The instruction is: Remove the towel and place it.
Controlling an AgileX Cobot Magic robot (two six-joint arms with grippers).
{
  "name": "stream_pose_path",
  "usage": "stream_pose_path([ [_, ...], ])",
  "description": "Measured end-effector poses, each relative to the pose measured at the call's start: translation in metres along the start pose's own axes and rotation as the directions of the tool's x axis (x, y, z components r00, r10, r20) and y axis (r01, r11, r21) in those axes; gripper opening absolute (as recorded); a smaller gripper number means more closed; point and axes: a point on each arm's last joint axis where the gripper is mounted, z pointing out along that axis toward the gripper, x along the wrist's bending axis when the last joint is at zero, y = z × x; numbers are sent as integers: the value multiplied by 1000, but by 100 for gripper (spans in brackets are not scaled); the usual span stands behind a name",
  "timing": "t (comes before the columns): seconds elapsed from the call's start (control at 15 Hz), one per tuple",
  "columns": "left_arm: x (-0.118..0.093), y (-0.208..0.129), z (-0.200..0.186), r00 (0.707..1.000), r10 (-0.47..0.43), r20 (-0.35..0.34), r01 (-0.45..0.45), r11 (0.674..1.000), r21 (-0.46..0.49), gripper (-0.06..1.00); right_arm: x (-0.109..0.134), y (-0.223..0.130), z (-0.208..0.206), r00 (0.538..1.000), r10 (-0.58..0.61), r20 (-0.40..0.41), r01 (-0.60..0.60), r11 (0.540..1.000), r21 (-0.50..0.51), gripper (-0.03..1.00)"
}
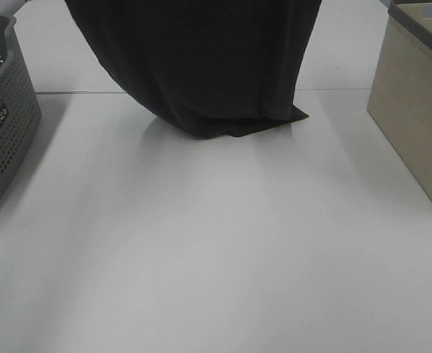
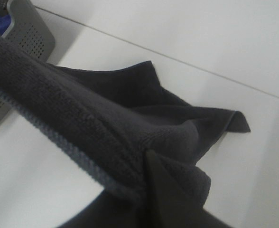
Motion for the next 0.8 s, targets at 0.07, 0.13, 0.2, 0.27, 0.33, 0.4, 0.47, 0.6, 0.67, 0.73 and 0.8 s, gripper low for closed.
stream_pose_path([
  [0.07,-4,-10,-11,1000,-19,15,19,1000,20,0,3,-12,-8,1000,6,-10,-6,1000,24,2],
  [0.13,-9,-19,-25,999,-39,35,38,999,25,0,4,-24,-16,1000,12,-15,-11,999,49,2],
  [0.2,-15,-29,-40,997,-60,58,58,998,30,0,6,-37,-24,1000,17,-19,-16,998,67,2],
  [0.27,-20,-40,-49,994,-78,74,75,996,42,0,9,-48,-34,999,28,-34,-25,997,76,2],
  [0.33,-25,-52,-57,991,-100,88,95,994,62,0,12,-58,-42,998,35,-46,-31,996,79,2],
  [0.4,-30,-64,-61,987,-122,101,114,990,84,0,13,-63,-47,997,44,-57,-39,996,82,2],
  [0.47,-33,-70,-63,985,-132,108,122,988,98,0,17,-73,-55,995,55,-79,-49,995,84,2],
  [0.6,-48,-102,-78,971,-181,154,159,977,140,0,25,-101,-76,986,98,-136,-87,992,90,2],
  [0.67,-53,-112,-84,964,-195,180,171,975,141,0,27,-114,-82,983,113,-145,-99,990,97,2],
  [0.73,-59,-122,-89,955,-210,210,182,972,147,0,28,-126,-87,982,118,-147,-103,989,103,2],
  [0.8,-65,-131,-93,945,-220,242,187,970,153,0,29,-138,-88,982,124,-145,-106,987,122,2],
])
